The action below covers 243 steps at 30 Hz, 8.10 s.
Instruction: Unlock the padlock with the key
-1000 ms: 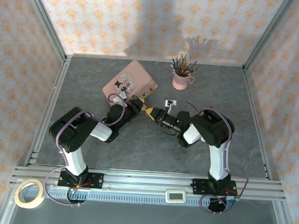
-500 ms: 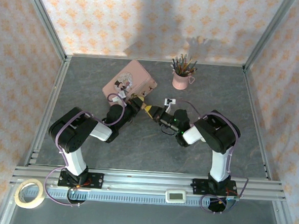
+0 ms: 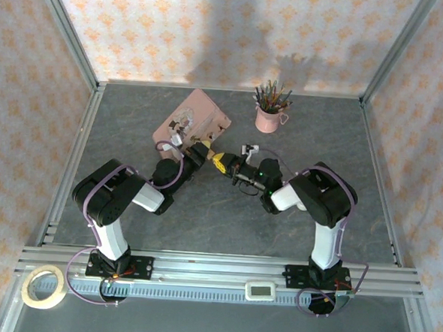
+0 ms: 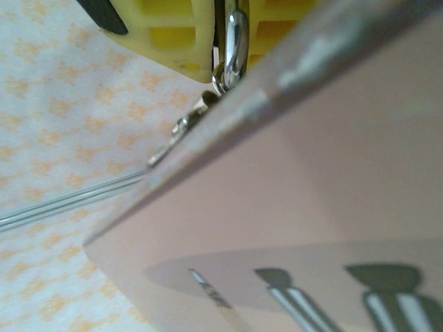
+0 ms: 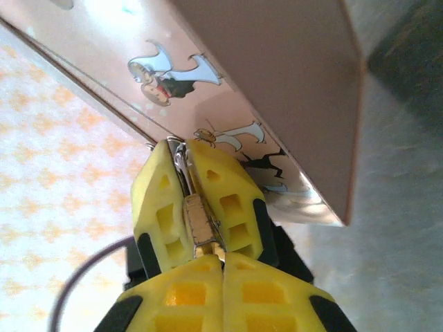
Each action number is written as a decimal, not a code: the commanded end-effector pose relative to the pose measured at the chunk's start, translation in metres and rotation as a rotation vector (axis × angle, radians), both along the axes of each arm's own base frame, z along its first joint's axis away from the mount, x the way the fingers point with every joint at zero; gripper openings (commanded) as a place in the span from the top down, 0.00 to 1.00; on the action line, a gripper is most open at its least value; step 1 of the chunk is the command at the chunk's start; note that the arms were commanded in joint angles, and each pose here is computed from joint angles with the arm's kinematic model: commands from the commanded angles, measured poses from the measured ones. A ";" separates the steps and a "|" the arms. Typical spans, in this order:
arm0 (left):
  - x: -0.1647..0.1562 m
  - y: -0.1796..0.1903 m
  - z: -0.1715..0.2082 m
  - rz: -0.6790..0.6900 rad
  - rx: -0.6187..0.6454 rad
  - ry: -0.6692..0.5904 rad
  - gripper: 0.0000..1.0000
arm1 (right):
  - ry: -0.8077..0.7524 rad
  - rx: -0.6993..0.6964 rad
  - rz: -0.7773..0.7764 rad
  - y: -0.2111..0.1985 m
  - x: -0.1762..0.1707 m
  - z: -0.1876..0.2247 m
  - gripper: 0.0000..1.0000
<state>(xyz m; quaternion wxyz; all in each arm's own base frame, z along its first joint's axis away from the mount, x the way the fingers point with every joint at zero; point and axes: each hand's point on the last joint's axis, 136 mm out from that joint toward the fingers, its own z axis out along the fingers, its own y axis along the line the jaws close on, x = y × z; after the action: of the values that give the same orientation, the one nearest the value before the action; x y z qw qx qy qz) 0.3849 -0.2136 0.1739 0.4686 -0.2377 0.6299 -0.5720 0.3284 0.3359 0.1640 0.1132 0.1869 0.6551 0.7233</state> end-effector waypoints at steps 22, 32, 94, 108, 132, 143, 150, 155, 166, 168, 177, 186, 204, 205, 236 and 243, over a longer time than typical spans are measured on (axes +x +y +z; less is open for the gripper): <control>-0.028 -0.024 0.012 -0.151 0.020 -0.220 1.00 | 0.318 0.796 -0.002 -0.017 0.030 0.125 1.00; -0.008 -0.001 0.003 -0.047 0.061 -0.086 1.00 | 0.103 0.484 -0.064 -0.014 0.023 0.077 0.86; -0.007 -0.004 -0.010 -0.010 0.035 0.110 1.00 | -0.113 -0.342 -0.116 0.007 -0.024 -0.036 0.53; -0.012 -0.008 -0.005 -0.019 0.005 0.099 1.00 | -0.107 -0.234 -0.114 0.012 -0.024 -0.025 0.89; -0.020 -0.018 -0.016 -0.086 -0.006 0.112 0.75 | -0.150 -0.174 -0.078 0.009 -0.021 -0.003 1.00; -0.018 -0.025 -0.017 -0.107 -0.019 0.117 1.00 | -0.156 -0.254 -0.064 0.013 -0.021 -0.017 1.00; -0.019 -0.025 -0.020 -0.105 -0.015 0.128 1.00 | -0.163 -0.276 -0.078 0.008 -0.019 -0.016 0.80; -0.018 -0.025 -0.019 -0.102 -0.016 0.122 1.00 | -0.166 -0.195 -0.079 0.000 -0.023 -0.002 0.69; -0.019 -0.022 -0.017 -0.091 -0.024 0.119 1.00 | -0.114 -0.186 -0.116 -0.011 -0.027 -0.016 0.70; -0.019 -0.022 -0.017 -0.092 -0.025 0.118 1.00 | -0.113 -0.193 -0.126 -0.013 -0.027 -0.016 0.69; -0.018 -0.023 -0.016 -0.097 -0.025 0.118 1.00 | -0.127 -0.208 -0.132 -0.014 -0.026 -0.015 0.91; -0.020 -0.025 -0.015 -0.111 -0.024 0.110 1.00 | -0.132 -0.145 -0.112 -0.004 -0.021 -0.007 0.91; -0.042 -0.043 0.040 -0.215 0.076 -0.361 1.00 | 0.327 0.637 0.211 -0.004 -0.012 0.120 1.00; -0.043 -0.043 0.040 -0.210 0.094 -0.375 1.00 | 0.335 0.665 0.206 -0.006 -0.009 0.126 1.00; -0.002 -0.014 -0.006 -0.012 0.251 -0.101 1.00 | 0.189 0.244 -0.007 -0.017 -0.008 0.013 0.79; 0.003 -0.010 -0.038 0.002 0.340 0.046 1.00 | 0.185 -0.065 -0.032 -0.025 -0.023 -0.038 0.63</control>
<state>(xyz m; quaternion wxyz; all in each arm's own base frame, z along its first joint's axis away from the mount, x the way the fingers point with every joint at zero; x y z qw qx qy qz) 0.3819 -0.2248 0.1309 0.4800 -0.1685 0.7214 -0.4699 0.3118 0.3154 0.1293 0.0354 0.2963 0.6470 0.7017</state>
